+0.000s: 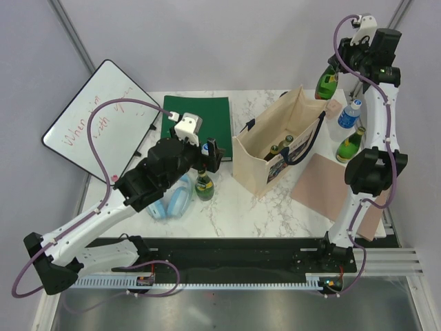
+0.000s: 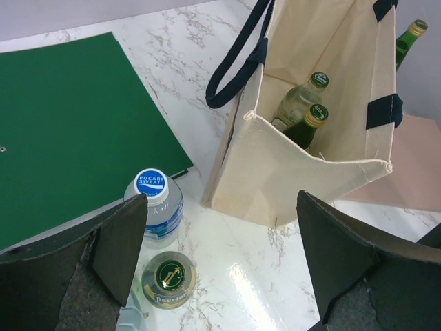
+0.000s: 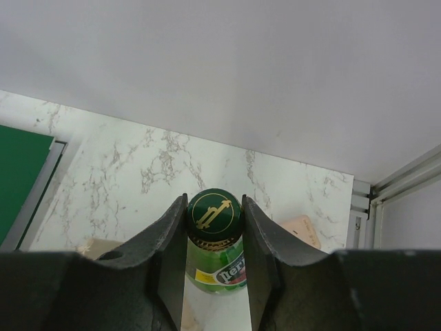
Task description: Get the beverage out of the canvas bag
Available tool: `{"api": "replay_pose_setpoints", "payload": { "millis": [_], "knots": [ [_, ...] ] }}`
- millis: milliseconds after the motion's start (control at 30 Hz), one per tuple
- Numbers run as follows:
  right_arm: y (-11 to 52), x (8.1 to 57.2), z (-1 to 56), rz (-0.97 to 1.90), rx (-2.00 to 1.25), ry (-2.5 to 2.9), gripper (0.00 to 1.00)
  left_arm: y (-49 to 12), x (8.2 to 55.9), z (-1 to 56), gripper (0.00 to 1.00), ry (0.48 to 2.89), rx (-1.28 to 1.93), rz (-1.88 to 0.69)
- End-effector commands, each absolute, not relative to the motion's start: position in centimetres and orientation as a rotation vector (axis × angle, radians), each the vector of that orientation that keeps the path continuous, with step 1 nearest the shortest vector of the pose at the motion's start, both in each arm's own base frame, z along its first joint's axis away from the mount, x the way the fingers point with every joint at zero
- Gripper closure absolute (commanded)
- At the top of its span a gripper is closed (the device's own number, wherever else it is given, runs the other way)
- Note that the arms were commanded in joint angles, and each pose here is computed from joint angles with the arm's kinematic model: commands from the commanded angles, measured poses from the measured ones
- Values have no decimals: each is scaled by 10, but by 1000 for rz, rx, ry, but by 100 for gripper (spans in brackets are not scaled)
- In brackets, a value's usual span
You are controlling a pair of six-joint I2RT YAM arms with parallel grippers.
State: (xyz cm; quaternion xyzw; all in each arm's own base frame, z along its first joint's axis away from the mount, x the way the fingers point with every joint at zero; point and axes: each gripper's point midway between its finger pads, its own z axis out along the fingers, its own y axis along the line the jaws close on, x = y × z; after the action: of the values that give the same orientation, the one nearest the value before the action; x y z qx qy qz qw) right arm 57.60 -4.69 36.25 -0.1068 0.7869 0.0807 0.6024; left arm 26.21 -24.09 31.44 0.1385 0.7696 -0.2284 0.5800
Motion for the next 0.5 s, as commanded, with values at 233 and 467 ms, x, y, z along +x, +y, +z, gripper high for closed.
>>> {"api": "replay_pose_setpoints", "payload": {
  "millis": [233,467],
  "knots": [
    [-45,621,376,136,-299,1648,100,-252,265,334,5,1767,313,-594],
    [-30,638,331,154,-331,1705,100,-252,266,341,5,1754,316,-595]
  ]
}}
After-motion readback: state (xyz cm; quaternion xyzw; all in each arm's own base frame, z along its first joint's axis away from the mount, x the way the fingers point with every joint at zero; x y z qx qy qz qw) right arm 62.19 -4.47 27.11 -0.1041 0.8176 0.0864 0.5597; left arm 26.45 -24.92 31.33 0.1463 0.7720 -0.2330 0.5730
